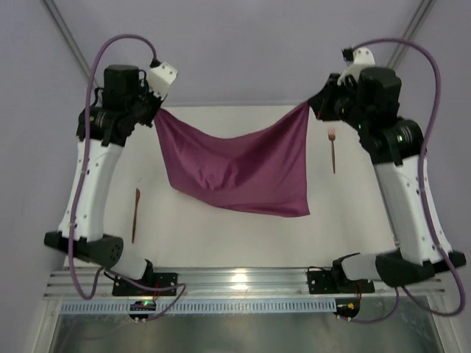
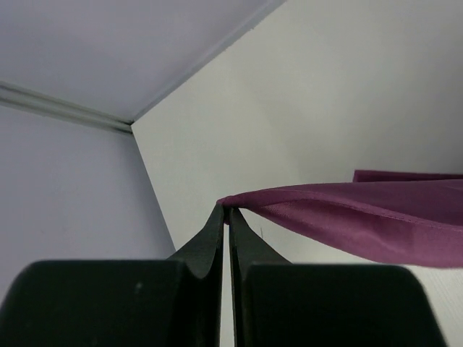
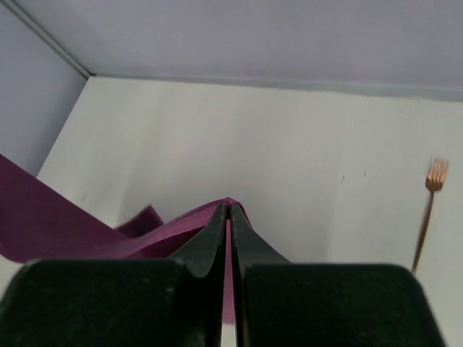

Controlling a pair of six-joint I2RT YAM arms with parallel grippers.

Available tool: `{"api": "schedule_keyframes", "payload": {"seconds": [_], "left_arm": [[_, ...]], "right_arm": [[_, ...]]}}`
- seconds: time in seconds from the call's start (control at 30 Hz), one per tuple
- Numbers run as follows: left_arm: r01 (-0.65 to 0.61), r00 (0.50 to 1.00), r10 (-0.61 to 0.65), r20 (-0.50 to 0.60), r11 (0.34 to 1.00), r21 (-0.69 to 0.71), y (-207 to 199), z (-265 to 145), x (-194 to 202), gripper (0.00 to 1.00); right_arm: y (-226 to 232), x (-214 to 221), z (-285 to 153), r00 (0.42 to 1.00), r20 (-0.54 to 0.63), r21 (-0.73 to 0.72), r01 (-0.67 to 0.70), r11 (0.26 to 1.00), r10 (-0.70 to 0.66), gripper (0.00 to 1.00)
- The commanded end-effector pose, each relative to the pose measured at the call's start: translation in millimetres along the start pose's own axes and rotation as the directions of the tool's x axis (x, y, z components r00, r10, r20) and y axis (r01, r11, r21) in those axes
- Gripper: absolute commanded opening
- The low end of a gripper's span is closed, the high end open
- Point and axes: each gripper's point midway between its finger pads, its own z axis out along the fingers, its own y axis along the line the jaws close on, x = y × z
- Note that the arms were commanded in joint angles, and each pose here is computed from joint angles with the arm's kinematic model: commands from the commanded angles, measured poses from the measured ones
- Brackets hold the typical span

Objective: Fold the napkin into a case and place the utensils inside
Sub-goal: Flatten out the crumpled napkin at the center of the board.

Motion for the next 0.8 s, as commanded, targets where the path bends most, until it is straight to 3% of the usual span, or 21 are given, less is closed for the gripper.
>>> {"api": "schedule_keyframes", "payload": {"seconds": [0.0, 0.03, 0.2, 0.3, 0.47, 0.63, 0.67, 0.77], "left_arm": [[0.044, 0.993, -0.027, 0.111, 0.986, -0.158, 49, 20, -48, 0.0], [0.05, 0.995, -0.035, 0.098, 0.986, -0.158, 52, 45, -52, 0.0], [0.112, 0.982, -0.061, 0.178, 0.951, -0.29, 99, 71, -81, 0.0], [0.145, 0.966, -0.063, 0.249, 0.934, -0.327, 119, 76, -95, 0.0], [0.098, 0.955, -0.016, 0.295, 0.959, -0.265, 111, 73, -109, 0.0], [0.053, 0.948, 0.012, 0.318, 0.979, -0.195, 95, 73, -111, 0.0], [0.027, 0.947, 0.024, 0.322, 0.988, -0.152, 85, 76, -110, 0.0], [-0.043, 0.97, 0.048, 0.24, 0.999, -0.027, 44, 98, -67, 0.0]], "right_arm": [[6, -65, 49, 0.993, 0.116, -0.094, 0.014, 0.996, -0.003, 0.04], [4, -76, 60, 0.991, 0.131, -0.093, 0.012, 0.996, 0.001, 0.04], [-20, -137, 107, 0.965, 0.256, -0.09, -0.026, 0.996, 0.048, 0.04], [-31, -159, 110, 0.938, 0.328, -0.131, -0.074, 0.989, 0.114, 0.04], [-52, -184, 95, 0.911, 0.4, -0.112, -0.059, 0.992, 0.099, 0.04], [-59, -174, 88, 0.929, 0.365, -0.085, -0.036, 0.996, 0.065, 0.03], [-63, -156, 97, 0.946, 0.315, -0.082, -0.047, 0.996, 0.071, 0.04], [-71, -110, 100, 0.97, 0.234, -0.07, -0.058, 0.996, 0.073, 0.04]]}}
